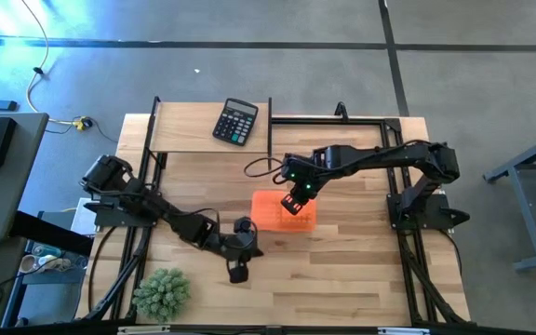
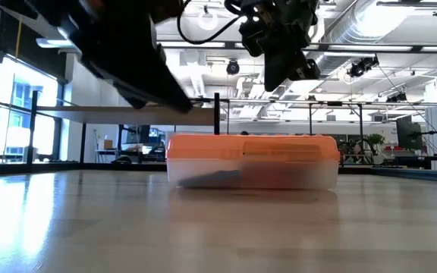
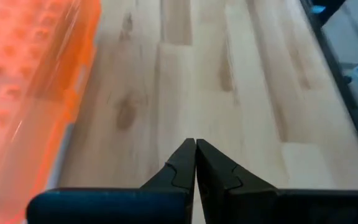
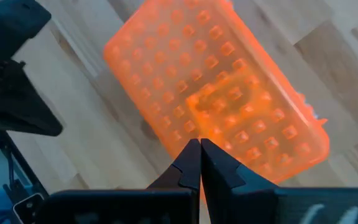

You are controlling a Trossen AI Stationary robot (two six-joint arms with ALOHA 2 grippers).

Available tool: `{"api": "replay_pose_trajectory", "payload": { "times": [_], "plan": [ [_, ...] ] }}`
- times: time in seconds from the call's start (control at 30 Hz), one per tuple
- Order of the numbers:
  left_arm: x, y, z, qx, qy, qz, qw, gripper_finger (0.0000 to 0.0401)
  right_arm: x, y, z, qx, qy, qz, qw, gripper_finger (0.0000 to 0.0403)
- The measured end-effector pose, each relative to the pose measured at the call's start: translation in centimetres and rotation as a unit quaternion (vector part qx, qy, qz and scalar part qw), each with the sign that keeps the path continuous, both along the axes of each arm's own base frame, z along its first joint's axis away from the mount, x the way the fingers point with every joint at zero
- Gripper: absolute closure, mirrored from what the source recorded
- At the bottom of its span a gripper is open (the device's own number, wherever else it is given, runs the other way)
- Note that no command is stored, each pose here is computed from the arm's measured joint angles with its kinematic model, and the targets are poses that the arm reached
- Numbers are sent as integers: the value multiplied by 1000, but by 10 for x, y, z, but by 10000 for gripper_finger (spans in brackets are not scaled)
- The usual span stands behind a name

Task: Pack school essentials
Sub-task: Close the supply box

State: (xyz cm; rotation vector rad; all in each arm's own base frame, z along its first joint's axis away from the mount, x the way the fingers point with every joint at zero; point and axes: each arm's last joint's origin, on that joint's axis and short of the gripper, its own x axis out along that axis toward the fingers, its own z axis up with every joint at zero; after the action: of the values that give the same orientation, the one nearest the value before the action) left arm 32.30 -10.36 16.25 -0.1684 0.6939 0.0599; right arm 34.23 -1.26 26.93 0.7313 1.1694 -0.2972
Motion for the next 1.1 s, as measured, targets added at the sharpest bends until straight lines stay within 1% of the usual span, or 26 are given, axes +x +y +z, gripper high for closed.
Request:
{"api": "replay_pose_trajectory", "payload": {
  "times": [0.23, 0.33, 0.4, 0.5, 0.6, 0.77, 0.9, 1.1],
  "plan": [
    [-5, -11, 5, 10, -9, -10, 1000, 398, 0, 13, 0, 3, 4, -8, 1000, 403],
    [-9, -10, 9, 16, -2, -10, 1000, 398, 0, 21, 0, 7, 6, -7, 1000, 403],
    [-10, -8, 17, 24, -14, -1, 1000, 398, 0, 26, 0, 10, 9, -6, 1000, 403],
    [-18, 0, 25, 56, -3, 25, 998, 398, -1, 34, 0, 17, 16, -12, 1000, 403],
    [-22, 8, 34, 76, -2, 42, 996, 398, -2, 43, -1, 9, 23, -27, 999, 403],
    [-19, 25, 37, 82, -3, 66, 994, 398, 1, 55, -14, -10, 48, -66, 997, 403],
    [-16, 37, 38, 87, 0, 81, 993, 398, 5, 57, -28, -26, 76, -97, 992, 403],
    [-13, 53, 38, 101, 4, 93, 991, 398, 13, 57, -49, -32, 107, -114, 987, 403]
  ]
}}
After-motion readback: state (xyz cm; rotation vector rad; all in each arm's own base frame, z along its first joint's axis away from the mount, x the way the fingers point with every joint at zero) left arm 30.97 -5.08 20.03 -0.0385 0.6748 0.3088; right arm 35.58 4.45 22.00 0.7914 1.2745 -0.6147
